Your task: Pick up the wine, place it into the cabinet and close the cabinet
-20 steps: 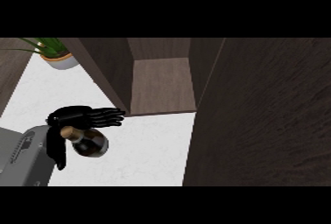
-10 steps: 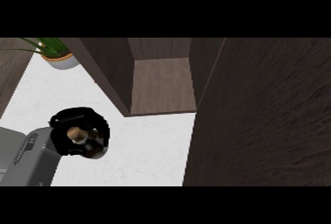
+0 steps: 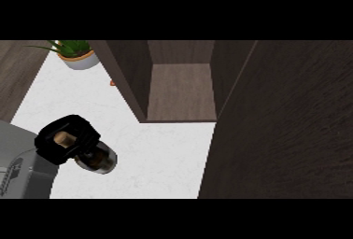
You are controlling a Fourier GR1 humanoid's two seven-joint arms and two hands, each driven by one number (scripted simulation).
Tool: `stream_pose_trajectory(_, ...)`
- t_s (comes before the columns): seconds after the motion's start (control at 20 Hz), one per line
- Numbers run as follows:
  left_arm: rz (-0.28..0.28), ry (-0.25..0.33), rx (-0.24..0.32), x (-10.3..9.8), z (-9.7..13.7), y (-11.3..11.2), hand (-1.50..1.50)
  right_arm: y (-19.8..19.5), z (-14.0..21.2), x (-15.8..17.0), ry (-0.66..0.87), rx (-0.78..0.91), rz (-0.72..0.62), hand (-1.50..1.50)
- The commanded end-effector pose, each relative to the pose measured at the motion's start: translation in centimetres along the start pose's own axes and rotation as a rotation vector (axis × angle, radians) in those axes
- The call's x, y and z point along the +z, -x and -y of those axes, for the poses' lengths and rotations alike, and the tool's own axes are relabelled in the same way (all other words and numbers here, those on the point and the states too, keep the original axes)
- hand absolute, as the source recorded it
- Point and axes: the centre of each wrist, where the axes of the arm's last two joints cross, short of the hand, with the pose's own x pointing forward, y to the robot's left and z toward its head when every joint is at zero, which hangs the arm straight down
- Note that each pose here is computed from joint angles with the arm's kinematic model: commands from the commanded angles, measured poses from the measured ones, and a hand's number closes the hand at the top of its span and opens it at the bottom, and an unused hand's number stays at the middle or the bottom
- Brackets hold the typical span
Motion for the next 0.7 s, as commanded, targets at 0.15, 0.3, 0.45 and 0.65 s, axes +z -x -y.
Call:
stream_pose_trajectory(0.15,0.231,-0.696,-0.017,8.6,2.3,1.9,1.50,-0.6,0.7,0.8,0.063,0.016,0.027,-1.50)
stream_pose_trajectory(0.3,0.295,-0.771,-0.092,6.5,5.5,4.3,1.50,-1.3,0.7,1.7,0.027,0.017,0.033,-1.50)
stream_pose_trajectory(0.45,0.285,-0.753,-0.113,4.5,7.3,7.0,1.50,-2.9,0.5,3.2,0.007,-0.027,0.037,-1.50)
stream_pose_trajectory(0.65,0.320,-0.725,-0.099,1.6,8.9,8.4,1.50,-2.5,0.3,2.8,0.019,-0.019,0.043,-1.50)
